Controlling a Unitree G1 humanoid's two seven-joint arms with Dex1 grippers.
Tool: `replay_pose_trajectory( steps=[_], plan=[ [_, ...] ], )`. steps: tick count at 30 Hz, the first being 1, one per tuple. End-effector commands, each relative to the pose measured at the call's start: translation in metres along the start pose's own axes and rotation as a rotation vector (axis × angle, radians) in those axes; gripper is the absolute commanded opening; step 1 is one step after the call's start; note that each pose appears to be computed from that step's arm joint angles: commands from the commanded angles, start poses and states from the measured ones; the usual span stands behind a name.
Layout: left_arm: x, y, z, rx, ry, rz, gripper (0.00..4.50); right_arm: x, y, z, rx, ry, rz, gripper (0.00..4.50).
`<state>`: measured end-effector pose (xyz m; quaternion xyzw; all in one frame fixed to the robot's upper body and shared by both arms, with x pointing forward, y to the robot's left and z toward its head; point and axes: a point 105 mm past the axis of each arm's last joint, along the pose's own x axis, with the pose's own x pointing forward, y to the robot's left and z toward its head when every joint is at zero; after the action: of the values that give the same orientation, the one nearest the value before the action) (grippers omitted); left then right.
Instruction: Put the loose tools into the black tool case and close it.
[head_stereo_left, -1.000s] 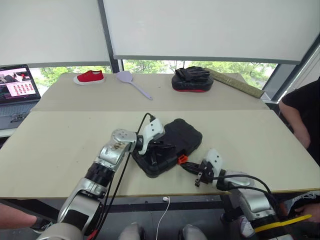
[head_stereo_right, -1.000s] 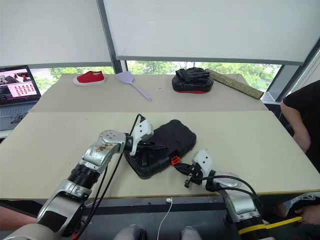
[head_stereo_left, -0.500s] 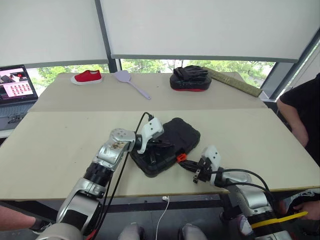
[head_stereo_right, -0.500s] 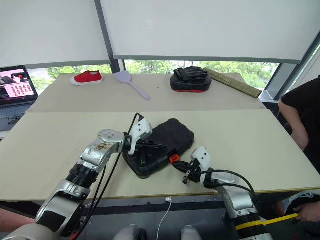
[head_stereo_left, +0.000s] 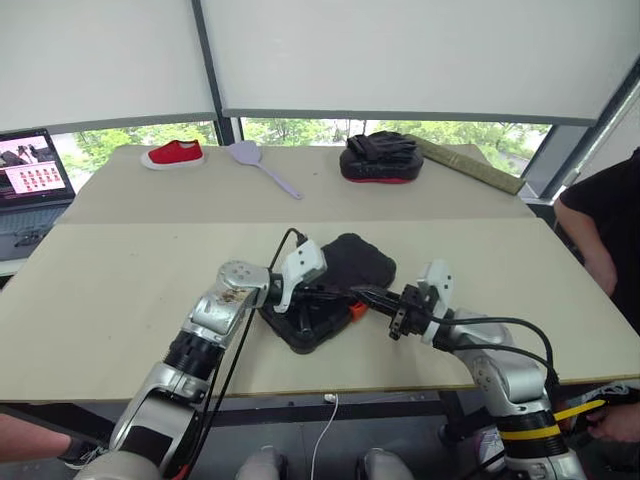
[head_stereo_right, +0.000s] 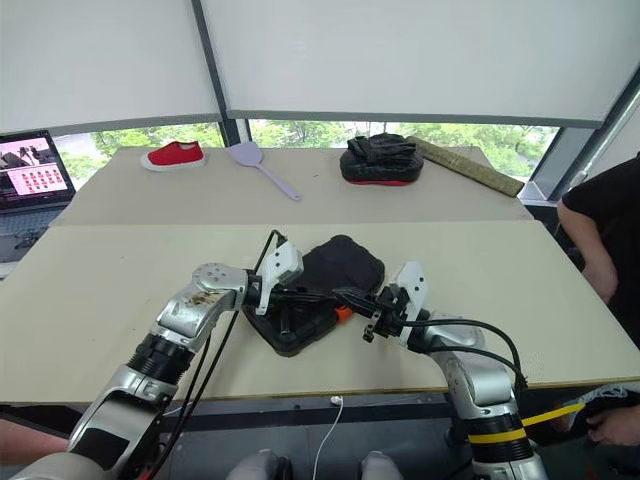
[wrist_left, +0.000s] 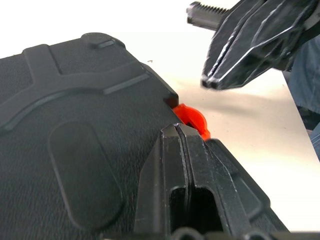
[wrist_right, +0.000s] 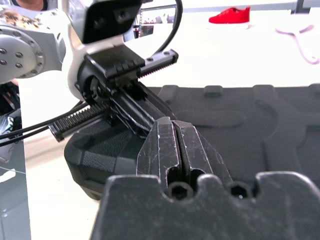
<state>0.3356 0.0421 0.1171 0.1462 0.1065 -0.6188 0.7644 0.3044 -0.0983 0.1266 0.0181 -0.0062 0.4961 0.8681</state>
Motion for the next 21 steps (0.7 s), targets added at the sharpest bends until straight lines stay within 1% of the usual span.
replay_pose_trajectory(
  steps=[1, 3, 5, 6, 8, 11, 13, 15, 16, 17, 18, 19, 21],
  plan=[
    [-0.003, -0.002, -0.028, -0.164, -0.021, 0.025, 0.03, -0.010, 0.004, 0.012, -0.047, -0.028, 0.024, 0.00],
    [-0.018, 0.003, 0.000, -0.154, -0.198, 0.041, 0.03, -0.023, 0.002, 0.020, -0.058, -0.051, 0.003, 0.00],
    [-0.039, 0.002, 0.017, -0.099, -0.307, 0.039, 0.53, -0.036, -0.001, 0.025, -0.088, -0.041, -0.017, 0.00],
    [-0.051, 0.001, 0.020, -0.079, -0.328, 0.041, 0.77, -0.042, -0.002, 0.026, -0.110, -0.021, -0.020, 0.29],
    [-0.082, 0.004, 0.021, -0.025, -0.341, 0.097, 1.58, -0.059, -0.005, 0.025, -0.197, 0.037, -0.027, 0.87],
    [-0.119, 0.009, 0.007, -0.003, -0.276, 0.206, 2.73, -0.083, -0.011, 0.019, -0.280, 0.110, -0.038, 1.90],
    [-0.146, 0.013, -0.014, 0.028, -0.164, 0.317, 3.42, -0.099, -0.017, 0.013, -0.373, 0.180, -0.044, 2.51],
    [-0.174, 0.018, -0.044, 0.045, 0.012, 0.439, 4.23, -0.114, -0.024, 0.007, -0.424, 0.225, -0.057, 3.25],
    [-0.187, 0.019, -0.054, 0.051, 0.057, 0.491, 4.50, -0.119, -0.026, 0.005, -0.433, 0.236, -0.061, 3.62],
    [-0.199, 0.019, -0.065, 0.062, 0.097, 0.545, 4.50, -0.123, -0.029, 0.003, -0.446, 0.244, -0.066, 3.89],
    [-0.207, 0.017, -0.072, 0.097, 0.131, 0.577, 4.50, -0.126, -0.031, 0.002, -0.465, 0.247, -0.072, 4.24],
    [-0.212, 0.013, -0.079, 0.118, 0.158, 0.587, 4.50, -0.128, -0.033, 0.000, -0.475, 0.250, -0.075, 4.48],
    [-0.217, 0.003, -0.090, 0.111, 0.179, 0.586, 4.50, -0.132, -0.037, -0.005, -0.509, 0.265, -0.079, 4.48]
  ],
)
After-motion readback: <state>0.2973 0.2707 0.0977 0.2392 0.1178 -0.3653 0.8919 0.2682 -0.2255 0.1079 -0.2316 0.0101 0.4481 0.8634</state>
